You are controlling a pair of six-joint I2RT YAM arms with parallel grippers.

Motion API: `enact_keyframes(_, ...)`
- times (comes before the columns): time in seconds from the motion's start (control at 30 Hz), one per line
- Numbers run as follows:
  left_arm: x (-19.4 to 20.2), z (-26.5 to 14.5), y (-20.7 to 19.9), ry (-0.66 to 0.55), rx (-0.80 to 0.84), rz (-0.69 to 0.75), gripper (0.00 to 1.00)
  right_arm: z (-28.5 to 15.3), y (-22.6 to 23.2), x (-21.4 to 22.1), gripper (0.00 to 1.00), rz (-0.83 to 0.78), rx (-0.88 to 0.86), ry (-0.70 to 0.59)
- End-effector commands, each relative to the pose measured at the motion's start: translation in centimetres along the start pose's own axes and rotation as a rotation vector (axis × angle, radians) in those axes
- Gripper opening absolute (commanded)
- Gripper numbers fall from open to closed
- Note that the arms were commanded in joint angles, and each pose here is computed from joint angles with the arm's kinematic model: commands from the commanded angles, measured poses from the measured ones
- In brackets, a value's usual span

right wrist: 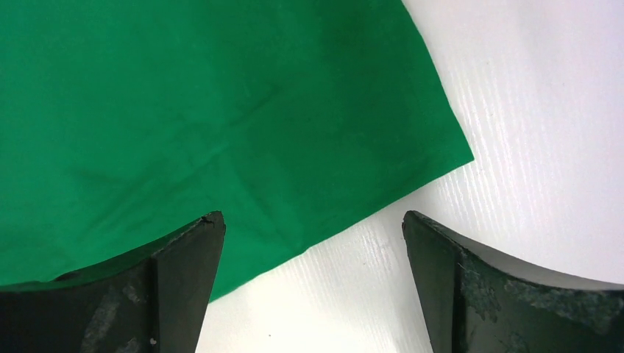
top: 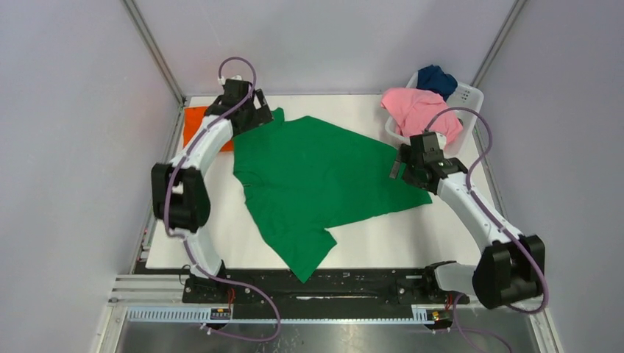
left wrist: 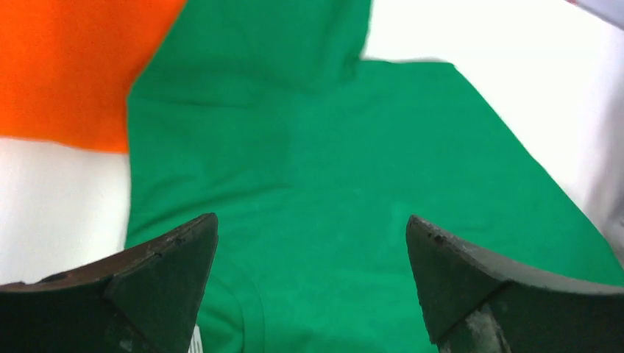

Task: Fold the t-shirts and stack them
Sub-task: Flatten out the tshirt

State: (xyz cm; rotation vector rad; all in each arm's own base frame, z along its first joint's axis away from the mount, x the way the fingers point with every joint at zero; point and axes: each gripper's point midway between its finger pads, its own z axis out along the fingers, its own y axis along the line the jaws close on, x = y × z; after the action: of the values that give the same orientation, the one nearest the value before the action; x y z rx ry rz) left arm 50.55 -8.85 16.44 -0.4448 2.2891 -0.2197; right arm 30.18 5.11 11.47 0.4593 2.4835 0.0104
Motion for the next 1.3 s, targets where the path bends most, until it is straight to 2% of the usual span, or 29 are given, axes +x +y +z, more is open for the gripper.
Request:
enact_keyframes(0.0, 2.0, -9.1, -2.8, -0.041, 0.184, -0.009, 0.99, -2.3, -0.9, -2.5, 0.99, 0.099, -0.012, -0.155)
enact_keyframes(0.17, 13.2, -14.1, -3.1, 0.077, 0.297, 0.075, 0.99, -2.6, -2.6, -0.7, 1.00, 0.183, -0.055, -0.147)
enact_keyframes(0.3, 25.0, -18.0, -3.0, 0.289, 0.401, 0.220, 0.99, -2.6, -3.9, 0.2, 0.99, 0.228, -0.074, -0.139)
enact_keyframes(0.4, 31.6, -20.9, -1.8, 0.403, 0.373, 0.356, 0.99, -2.6, -4.3, 0.5, 0.99, 0.239, -0.083, -0.135)
enact_keyframes(0.5, 36.1, -22.5, -1.0, 0.487, 0.321, 0.447, 0.99, -2.7, -4.1, 0.5, 1.00, 0.240, -0.098, -0.135)
enact_keyframes(0.7, 40.5, -24.2, -1.7, 0.522, 0.234, 0.596, 0.98, -2.6, -4.3, 0.8, 1.00, 0.231, -0.094, -0.130)
enact_keyframes(0.9, 44.5, -25.0, -1.0, 0.624, 0.170, 0.679, 0.87, -2.6, -4.7, 0.8, 1.00, 0.233, -0.077, -0.141)
enact_keyframes(1.1, 46.2, -23.8, 0.1, 0.640, 0.101, 0.678, 0.65, -2.6, -5.0, 0.7, 1.00, 0.233, -0.068, -0.147)
enact_keyframes(1.17, 46.1, -23.4, 0.4, 0.625, 0.071, 0.666, 0.52, -2.6, -5.1, 0.7, 0.99, 0.234, -0.062, -0.150)
enact_keyframes(1.27, 46.3, -22.6, 0.9, 0.606, 0.033, 0.659, 0.40, -2.5, -5.2, 0.7, 1.00, 0.237, -0.059, -0.150)
